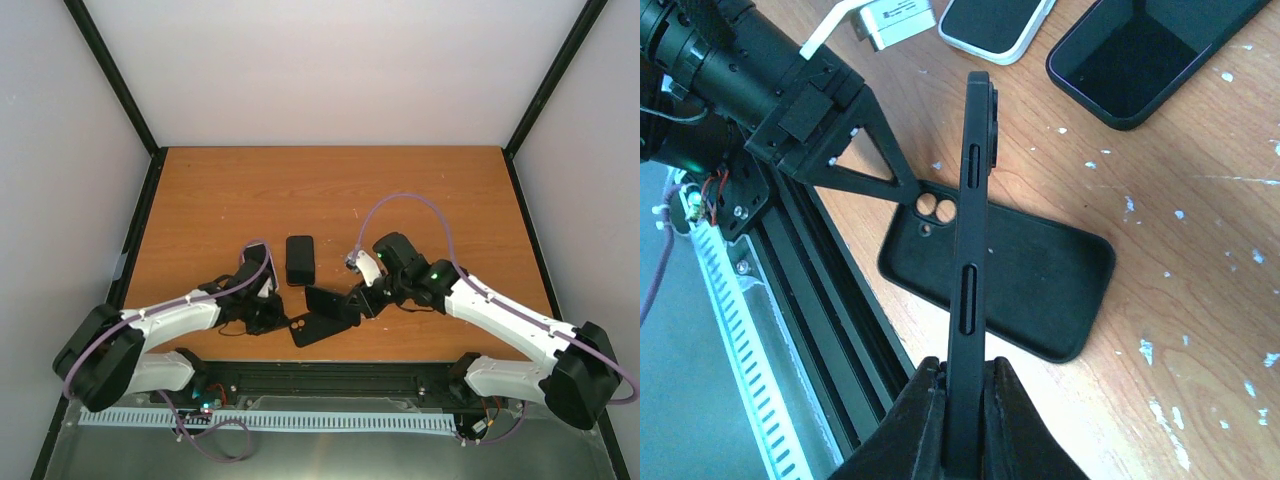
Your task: Put the phone into the phone case
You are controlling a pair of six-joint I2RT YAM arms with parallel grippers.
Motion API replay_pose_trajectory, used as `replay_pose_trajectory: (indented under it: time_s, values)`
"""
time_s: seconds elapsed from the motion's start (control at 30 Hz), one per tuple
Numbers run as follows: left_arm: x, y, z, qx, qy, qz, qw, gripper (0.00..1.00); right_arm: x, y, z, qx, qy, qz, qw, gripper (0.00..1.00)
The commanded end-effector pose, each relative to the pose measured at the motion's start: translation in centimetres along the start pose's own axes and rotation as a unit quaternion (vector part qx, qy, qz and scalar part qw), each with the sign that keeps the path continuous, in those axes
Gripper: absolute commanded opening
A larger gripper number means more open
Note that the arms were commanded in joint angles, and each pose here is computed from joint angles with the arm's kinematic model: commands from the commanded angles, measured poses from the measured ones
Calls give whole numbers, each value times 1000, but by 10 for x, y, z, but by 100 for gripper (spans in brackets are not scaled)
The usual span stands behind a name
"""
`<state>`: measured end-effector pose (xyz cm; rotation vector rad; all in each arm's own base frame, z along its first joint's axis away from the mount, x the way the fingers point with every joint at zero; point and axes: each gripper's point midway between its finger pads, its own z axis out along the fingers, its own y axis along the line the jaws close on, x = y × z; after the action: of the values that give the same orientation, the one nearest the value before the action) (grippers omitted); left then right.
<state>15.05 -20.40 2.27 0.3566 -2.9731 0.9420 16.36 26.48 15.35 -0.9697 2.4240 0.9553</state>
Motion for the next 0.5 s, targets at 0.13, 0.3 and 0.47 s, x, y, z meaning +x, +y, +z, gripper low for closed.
replay_pose_trajectory:
  time_s: [0.13,0.3,0.47]
  values:
    - [-37,-40,-3,-6,-43,170,984,0,16,-1,16,-32,12,44,998,3]
    - [-58,-50,-15,-37,-83,240,966,0,24,4,28,-70,16,65,995,3]
    - [-77,-45,-36,-29,-102,141,984,9,22,-5,48,-75,66,71,993,3]
